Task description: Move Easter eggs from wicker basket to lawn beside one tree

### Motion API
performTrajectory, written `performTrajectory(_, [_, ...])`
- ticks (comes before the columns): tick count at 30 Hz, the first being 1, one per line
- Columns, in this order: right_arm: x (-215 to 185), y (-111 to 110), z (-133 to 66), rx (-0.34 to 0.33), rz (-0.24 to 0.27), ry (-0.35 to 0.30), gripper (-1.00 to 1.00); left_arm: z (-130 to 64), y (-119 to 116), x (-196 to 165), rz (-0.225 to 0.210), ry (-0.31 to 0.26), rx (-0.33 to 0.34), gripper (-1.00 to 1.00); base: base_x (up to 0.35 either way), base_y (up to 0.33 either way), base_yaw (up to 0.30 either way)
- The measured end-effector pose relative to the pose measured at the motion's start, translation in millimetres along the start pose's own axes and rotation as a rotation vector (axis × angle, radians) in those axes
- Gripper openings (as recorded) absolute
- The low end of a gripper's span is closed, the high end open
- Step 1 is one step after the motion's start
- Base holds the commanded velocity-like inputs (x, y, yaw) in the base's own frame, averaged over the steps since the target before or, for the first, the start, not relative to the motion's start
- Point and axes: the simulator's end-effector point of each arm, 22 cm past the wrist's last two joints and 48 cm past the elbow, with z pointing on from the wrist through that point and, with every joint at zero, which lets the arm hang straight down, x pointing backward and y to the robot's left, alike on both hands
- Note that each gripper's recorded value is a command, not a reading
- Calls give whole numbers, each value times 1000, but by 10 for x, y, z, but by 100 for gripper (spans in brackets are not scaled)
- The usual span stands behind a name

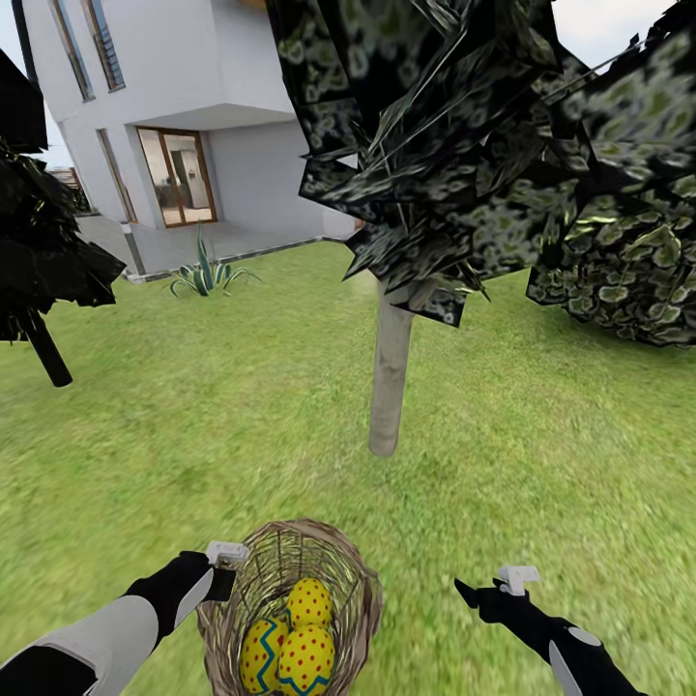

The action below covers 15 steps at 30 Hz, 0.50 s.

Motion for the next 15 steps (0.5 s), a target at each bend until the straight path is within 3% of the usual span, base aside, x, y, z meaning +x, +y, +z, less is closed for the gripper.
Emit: performTrajectory(15, [120, -57, 144, 1, 5, 1, 100, 184, -23, 30, -1, 0, 0, -100, 0, 0, 0])
